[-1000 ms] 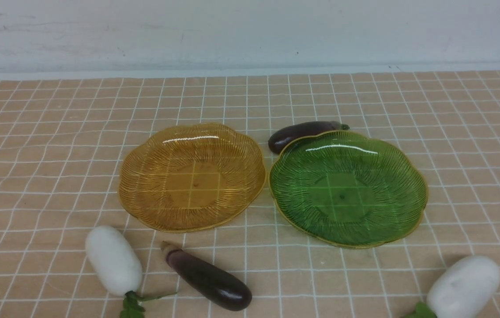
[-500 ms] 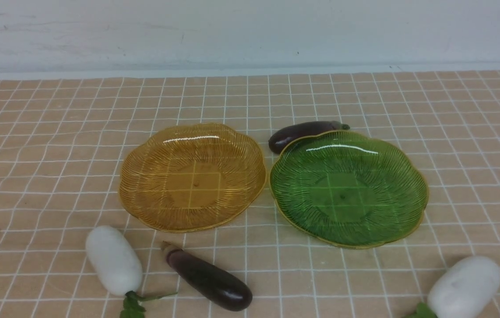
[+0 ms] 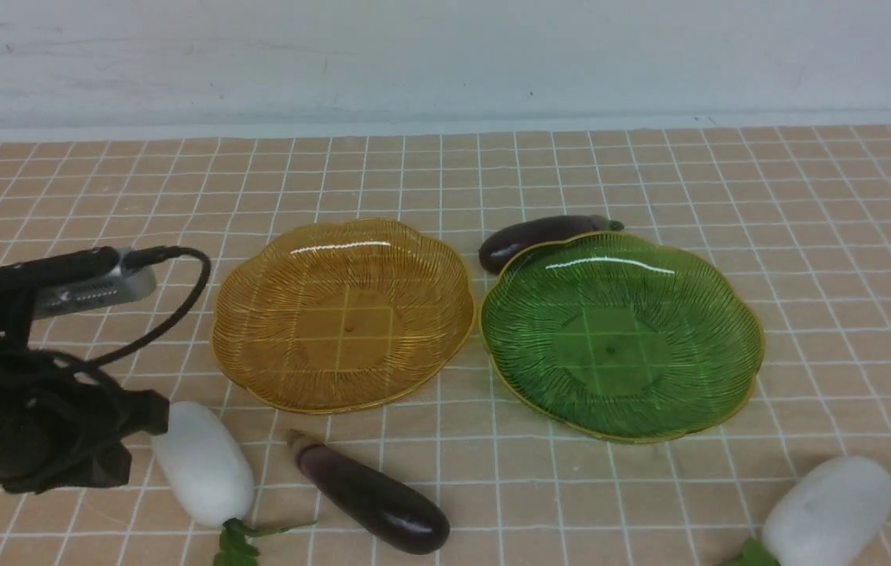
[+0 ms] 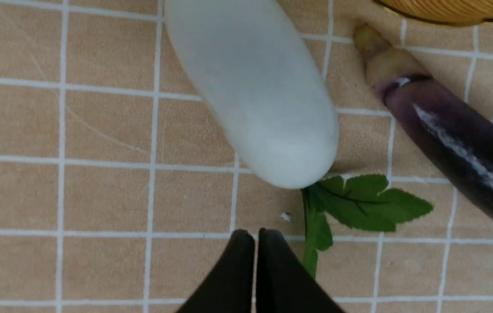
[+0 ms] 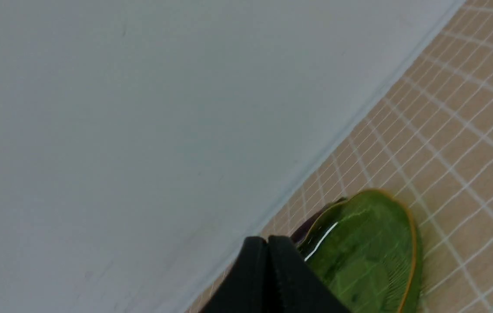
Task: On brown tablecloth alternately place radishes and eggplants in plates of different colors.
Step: 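Pick up the white radish and place it in the left plate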
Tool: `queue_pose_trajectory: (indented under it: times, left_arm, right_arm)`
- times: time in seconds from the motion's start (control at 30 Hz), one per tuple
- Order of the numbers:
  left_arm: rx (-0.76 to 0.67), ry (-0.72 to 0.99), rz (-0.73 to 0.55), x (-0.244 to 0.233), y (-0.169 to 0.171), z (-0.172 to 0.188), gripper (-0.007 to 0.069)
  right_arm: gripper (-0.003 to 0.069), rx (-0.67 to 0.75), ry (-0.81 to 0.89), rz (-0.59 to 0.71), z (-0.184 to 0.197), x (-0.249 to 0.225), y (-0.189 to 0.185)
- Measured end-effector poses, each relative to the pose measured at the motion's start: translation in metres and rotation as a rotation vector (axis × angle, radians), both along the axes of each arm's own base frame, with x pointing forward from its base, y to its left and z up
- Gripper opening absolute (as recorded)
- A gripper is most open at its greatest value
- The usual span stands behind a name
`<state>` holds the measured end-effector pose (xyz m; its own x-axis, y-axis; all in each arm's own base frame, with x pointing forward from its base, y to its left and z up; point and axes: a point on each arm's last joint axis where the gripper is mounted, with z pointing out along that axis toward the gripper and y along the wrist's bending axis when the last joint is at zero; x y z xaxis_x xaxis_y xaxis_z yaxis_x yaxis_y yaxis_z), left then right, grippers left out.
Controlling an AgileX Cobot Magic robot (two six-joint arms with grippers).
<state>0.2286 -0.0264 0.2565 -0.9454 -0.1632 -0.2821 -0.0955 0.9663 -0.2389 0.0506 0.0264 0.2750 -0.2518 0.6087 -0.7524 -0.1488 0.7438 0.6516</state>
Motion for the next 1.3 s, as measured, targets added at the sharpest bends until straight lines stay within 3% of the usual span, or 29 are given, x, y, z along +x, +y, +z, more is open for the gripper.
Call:
queue_pose_trajectory:
  times: [0.07, 0.17, 0.27, 0.43, 0.53, 1.07, 1.3]
  left_arm:
    - [0.001, 0.018, 0.000, 0.013, -0.001, -0.003, 0.0006]
    - [-0.001, 0.041, 0.013, 0.027, -0.001, -0.010, 0.0082]
    - [-0.006, 0.057, 0.040, 0.039, -0.001, -0.017, 0.0219]
    - [-0.008, 0.128, 0.086, 0.056, -0.001, -0.048, 0.0598]
    - [-0.016, 0.160, 0.097, 0.061, -0.002, -0.060, 0.0668]
    - [-0.067, 0.184, 0.157, 0.073, -0.006, -0.082, 0.0678]
    - [-0.042, 0.197, 0.144, 0.073, -0.004, -0.086, 0.0536]
  right_arm:
    - [-0.0015, -0.141, 0.119, 0.113, 0.021, 0.011, 0.007]
    - [-0.0015, -0.306, 0.288, 0.289, 0.042, 0.029, 0.014]
    - [-0.0015, -0.378, 0.383, 0.403, 0.050, 0.047, 0.017]
    - [-0.0015, -0.394, 0.409, 0.463, 0.048, 0.058, 0.019]
    - [-0.0015, -0.405, 0.396, 0.466, 0.049, 0.058, 0.019]
    - [-0.0015, -0.435, 0.363, 0.457, 0.050, 0.060, 0.018]
    - [-0.0015, -0.444, 0.359, 0.463, 0.050, 0.060, 0.018]
